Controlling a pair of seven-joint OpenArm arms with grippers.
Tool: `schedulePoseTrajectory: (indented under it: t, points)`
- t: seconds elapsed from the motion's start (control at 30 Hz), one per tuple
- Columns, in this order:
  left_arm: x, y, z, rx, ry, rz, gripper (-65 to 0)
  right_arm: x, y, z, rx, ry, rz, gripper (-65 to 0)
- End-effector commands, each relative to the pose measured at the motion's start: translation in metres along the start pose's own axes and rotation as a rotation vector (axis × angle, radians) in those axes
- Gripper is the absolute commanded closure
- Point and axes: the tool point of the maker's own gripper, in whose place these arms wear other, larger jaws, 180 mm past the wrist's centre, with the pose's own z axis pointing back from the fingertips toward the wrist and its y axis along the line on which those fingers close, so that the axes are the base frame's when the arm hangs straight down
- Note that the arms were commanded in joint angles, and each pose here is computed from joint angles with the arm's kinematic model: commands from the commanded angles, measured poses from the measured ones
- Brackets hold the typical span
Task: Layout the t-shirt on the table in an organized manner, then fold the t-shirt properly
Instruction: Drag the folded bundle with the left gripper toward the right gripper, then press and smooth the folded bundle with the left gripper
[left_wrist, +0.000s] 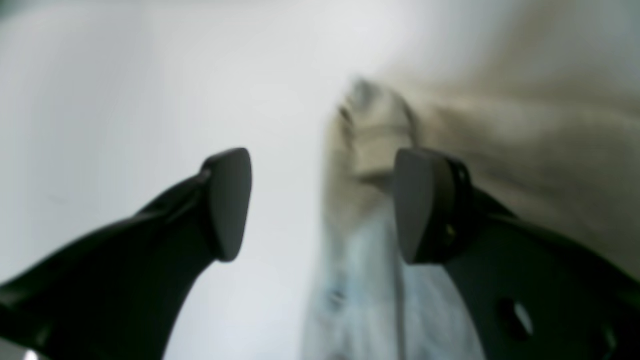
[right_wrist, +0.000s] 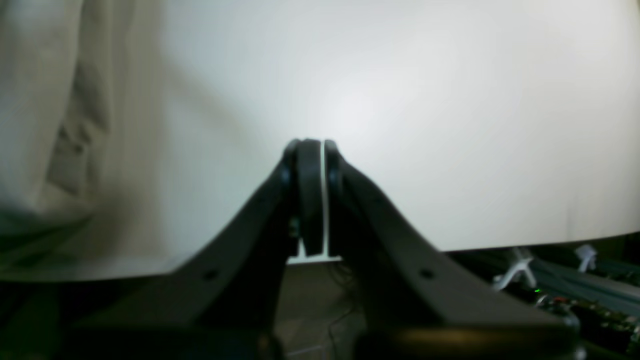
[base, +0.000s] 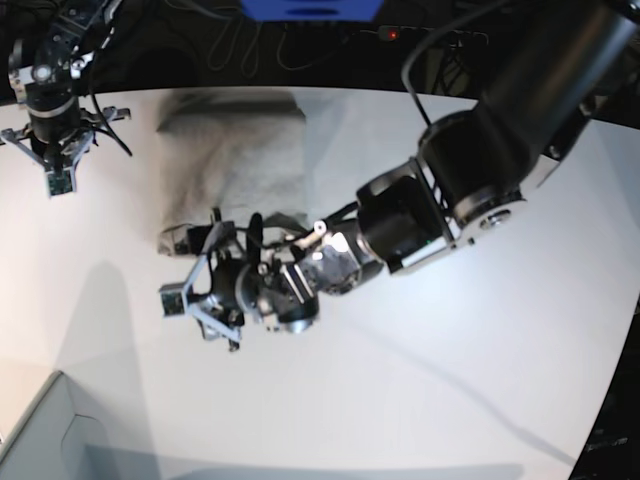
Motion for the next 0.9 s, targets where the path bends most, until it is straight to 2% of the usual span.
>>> schedulePoseTrajectory:
  t: [0.0,0.07,0.2,0.3,0.4,0.5,0.6,0.77,0.87]
  points:
    - [0.039,0.021,0.008,0.042,-0.096,-0.008,-43.2,0.010,0.002,0.002,0.016,-0.033,0.019,0.0]
    - [0.056,0.042,0.021,0.093,-0.165,0.039,-43.2,0.007,0.011,0.003,0.040,-0.028,0.028,0.0]
    - [0.050,0.105,0.069,0.251,-0.268,0.184,-43.2,0.012,0.058,0.008,0.169,-0.053,0.091,0.0]
    - [0.018,0.142,0.108,0.377,-0.324,0.329,-43.2,0.023,0.097,0.015,0.273,-0.091,0.134,0.0]
    - [-0.035,0.161,0.147,0.488,-0.302,0.474,-43.2,0.029,0.122,0.016,0.340,-0.110,0.152,0.0]
    - [-0.090,0.160,0.182,0.582,-0.277,0.608,-43.2,0.027,0.133,0.008,0.372,-0.100,0.148,0.0]
    - [-0.132,0.143,0.205,0.637,-0.248,0.686,-43.2,0.023,0.142,-0.001,0.397,-0.083,0.138,0.0]
    - [-0.173,0.091,0.210,0.626,-0.161,0.719,-43.2,0.008,0.158,-0.010,0.444,-0.035,0.127,0.0]
    - [-0.186,0.067,0.207,0.609,-0.129,0.732,-43.2,0.004,0.167,-0.012,0.470,-0.047,0.113,0.0]
